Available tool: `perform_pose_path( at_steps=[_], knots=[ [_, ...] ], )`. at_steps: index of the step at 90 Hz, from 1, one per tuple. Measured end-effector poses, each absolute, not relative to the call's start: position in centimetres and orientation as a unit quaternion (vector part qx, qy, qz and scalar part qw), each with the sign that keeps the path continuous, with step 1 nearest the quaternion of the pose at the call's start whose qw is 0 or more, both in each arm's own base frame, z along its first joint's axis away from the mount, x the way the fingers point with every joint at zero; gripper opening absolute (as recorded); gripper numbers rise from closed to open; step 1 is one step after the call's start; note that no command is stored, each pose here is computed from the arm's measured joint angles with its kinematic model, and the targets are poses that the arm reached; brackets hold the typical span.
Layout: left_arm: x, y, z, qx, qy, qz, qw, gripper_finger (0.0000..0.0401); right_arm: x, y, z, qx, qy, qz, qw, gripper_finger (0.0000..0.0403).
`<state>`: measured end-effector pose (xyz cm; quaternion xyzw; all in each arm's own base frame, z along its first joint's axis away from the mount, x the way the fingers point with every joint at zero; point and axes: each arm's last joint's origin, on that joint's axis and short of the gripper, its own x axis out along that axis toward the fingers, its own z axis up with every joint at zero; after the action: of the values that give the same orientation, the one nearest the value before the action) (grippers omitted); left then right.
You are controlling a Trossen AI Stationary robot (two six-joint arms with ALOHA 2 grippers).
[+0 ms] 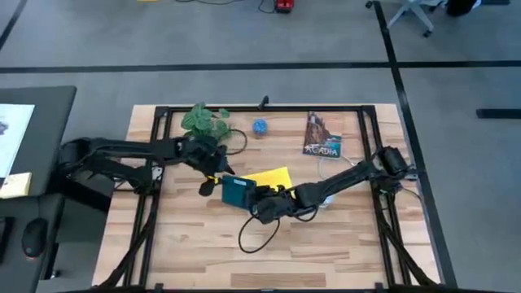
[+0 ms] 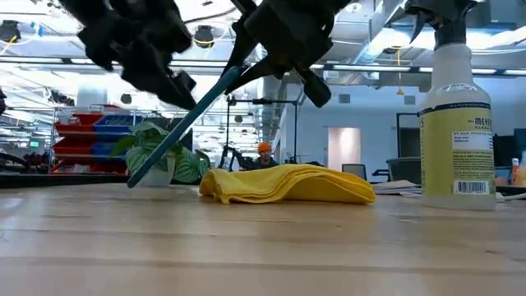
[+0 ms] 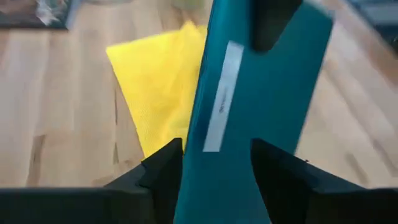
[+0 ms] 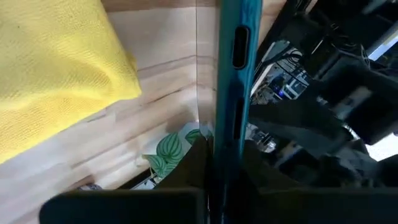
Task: Apply microfiber cloth
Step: Wipe the front and back of the blue tablet using the yellow microfiber cloth
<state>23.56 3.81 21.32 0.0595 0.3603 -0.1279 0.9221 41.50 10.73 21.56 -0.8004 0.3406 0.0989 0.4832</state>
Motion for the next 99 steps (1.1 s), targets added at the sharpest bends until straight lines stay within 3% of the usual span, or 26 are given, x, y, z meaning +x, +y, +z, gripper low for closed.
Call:
perform_pose_path(
  at_steps=[22,60,73,99],
  knots=[
    [26.1,4.3,20.6,0.093,0.391,-0.160,0.902,0.0227,41.4,10.9,21.6,-0.796,0.341,0.098,0.490,0.0012],
    [26.4,3.6,19.4,0.007,0.404,-0.281,0.871,0.0229,41.5,11.0,21.8,-0.790,0.338,0.083,0.505,0.0013],
    [26.3,3.5,19.4,-0.025,0.403,-0.297,0.866,0.0204,41.6,10.9,21.9,-0.790,0.337,0.079,0.507,0.0013],
    [26.1,3.2,19.2,-0.054,0.402,-0.319,0.857,0.0112,41.7,11.0,22.1,-0.797,0.329,0.075,0.501,0.0013]
  ],
)
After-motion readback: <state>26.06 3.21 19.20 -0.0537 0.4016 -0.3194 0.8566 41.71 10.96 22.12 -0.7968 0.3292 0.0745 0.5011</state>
